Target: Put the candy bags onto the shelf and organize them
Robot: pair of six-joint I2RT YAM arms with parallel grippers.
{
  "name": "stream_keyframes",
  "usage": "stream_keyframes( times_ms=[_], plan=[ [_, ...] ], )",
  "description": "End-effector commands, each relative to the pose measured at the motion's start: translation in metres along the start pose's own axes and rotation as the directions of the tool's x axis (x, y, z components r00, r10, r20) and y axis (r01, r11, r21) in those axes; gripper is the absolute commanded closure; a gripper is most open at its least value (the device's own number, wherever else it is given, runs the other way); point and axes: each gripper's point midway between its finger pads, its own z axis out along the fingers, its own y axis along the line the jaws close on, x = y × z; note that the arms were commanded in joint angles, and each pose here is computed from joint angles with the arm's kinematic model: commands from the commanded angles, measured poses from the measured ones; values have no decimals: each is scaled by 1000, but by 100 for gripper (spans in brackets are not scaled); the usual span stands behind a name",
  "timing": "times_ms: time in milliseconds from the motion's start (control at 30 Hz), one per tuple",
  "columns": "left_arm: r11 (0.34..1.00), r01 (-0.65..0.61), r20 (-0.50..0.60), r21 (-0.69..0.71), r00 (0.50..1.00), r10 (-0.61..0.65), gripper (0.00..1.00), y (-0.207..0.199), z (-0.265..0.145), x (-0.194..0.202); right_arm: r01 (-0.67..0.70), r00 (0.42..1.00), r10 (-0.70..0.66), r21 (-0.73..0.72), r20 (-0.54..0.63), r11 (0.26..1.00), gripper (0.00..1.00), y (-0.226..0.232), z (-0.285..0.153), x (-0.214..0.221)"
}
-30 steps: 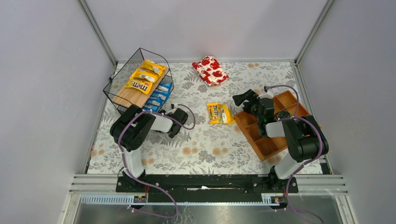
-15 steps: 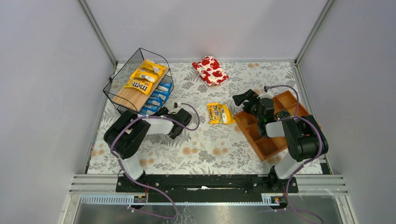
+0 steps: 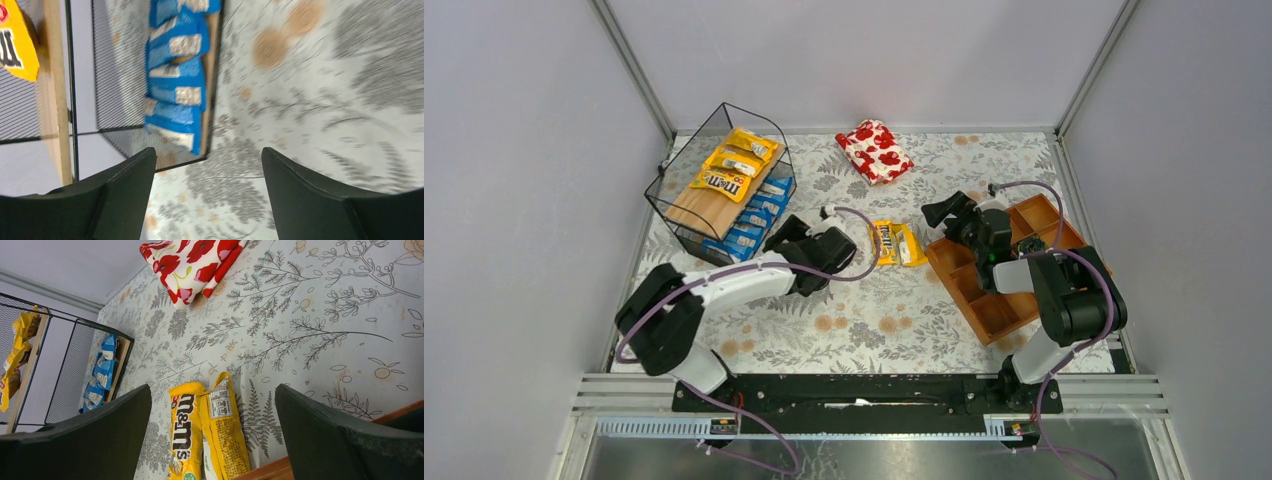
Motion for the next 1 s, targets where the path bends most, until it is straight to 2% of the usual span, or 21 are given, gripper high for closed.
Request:
stream_keyframes(
  times_ms=[0,167,267,333,500,633,800,967],
  plan=[
    [929,261,110,263,948,-297,17,-11,-37,-58,41,999,-41,-29,-5,999,0,8,7,-7],
    [734,436,131,521,809,-574,15,-21,-76,-105,81,995,-83,-33,-46,996,0,13,13,0],
    [634,481,116,605,735,-668,15,-21,-91,-122,135,987,-138,-32,-80,990,0,21,20,6],
    [597,491,108,634,709,-697,15,-20,-98,-128,181,978,-183,-36,-101,983,0,29,24,12],
    [565,524,118,637,658,-743,15,-1,-107,-134,324,931,-327,-46,-160,945,0,51,33,32],
    [540,531,138,653,617,-775,13,20,-117,-137,364,905,-370,-68,-208,929,0,64,38,51],
    [539,537,172,649,586,-792,12,44,-128,-138,342,894,-346,-66,-284,937,0,73,40,70],
    [554,553,192,622,579,-793,12,56,-128,-130,329,881,-316,-24,-352,944,0,71,46,83]
  ],
)
